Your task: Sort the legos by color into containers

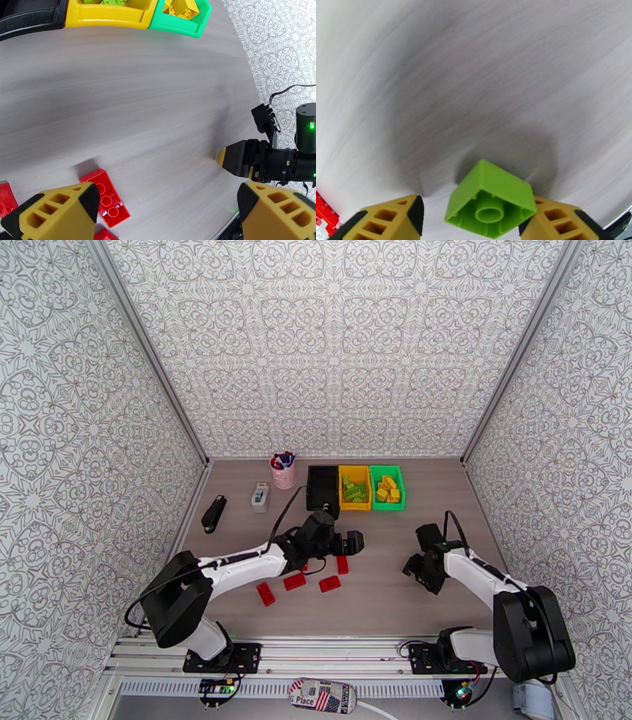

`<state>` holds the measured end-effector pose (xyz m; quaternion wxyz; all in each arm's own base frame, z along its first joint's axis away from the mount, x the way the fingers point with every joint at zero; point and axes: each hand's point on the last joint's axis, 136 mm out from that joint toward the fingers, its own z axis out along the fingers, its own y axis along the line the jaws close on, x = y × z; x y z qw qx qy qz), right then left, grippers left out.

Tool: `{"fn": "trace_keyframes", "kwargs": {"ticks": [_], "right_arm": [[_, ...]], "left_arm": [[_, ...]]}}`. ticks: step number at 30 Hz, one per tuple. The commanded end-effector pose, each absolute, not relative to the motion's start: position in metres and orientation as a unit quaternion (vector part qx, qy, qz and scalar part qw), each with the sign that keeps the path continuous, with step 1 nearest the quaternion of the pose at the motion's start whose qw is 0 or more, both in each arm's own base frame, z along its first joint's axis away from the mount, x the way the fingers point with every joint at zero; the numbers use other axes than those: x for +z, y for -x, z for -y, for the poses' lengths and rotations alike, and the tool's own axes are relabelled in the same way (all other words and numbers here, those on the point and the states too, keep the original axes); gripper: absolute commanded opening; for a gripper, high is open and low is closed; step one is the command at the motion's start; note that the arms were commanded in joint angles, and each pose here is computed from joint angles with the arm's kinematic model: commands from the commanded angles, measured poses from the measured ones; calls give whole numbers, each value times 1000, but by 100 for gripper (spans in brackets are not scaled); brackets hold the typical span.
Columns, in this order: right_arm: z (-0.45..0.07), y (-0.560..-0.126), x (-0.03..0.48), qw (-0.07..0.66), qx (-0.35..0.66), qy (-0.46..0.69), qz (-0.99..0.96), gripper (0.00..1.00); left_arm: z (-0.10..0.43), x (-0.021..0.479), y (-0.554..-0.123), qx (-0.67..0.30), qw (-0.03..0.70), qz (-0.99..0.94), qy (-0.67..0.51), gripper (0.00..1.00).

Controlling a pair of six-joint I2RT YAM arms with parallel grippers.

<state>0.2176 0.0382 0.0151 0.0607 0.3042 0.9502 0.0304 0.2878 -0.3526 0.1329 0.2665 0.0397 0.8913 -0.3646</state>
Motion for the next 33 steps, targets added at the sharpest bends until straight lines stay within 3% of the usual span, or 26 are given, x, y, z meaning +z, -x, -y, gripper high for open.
{"fn": "trace_keyframes", "kwargs": {"ticks": [1,17,22,28,33], "right_arm": [[-45,-246,18,100,43,-282,-953,65],[-47,-259,22,101,27,-259,-960,59],[-48,-255,18,97,24,-256,-962,52],[-51,-260,26,109,33,-255,-960,36],[-78,-276,46,130,81,-238,-959,34]], "left_arm": [[352,127,-287,-361,267,-893,-36,98],[347,124,-287,-362,268,-892,-27,98],[346,123,-287,-362,268,-893,-25,98],[343,126,-289,-366,270,-891,-19,98],[338,130,-302,-366,267,-892,-7,98]]}}
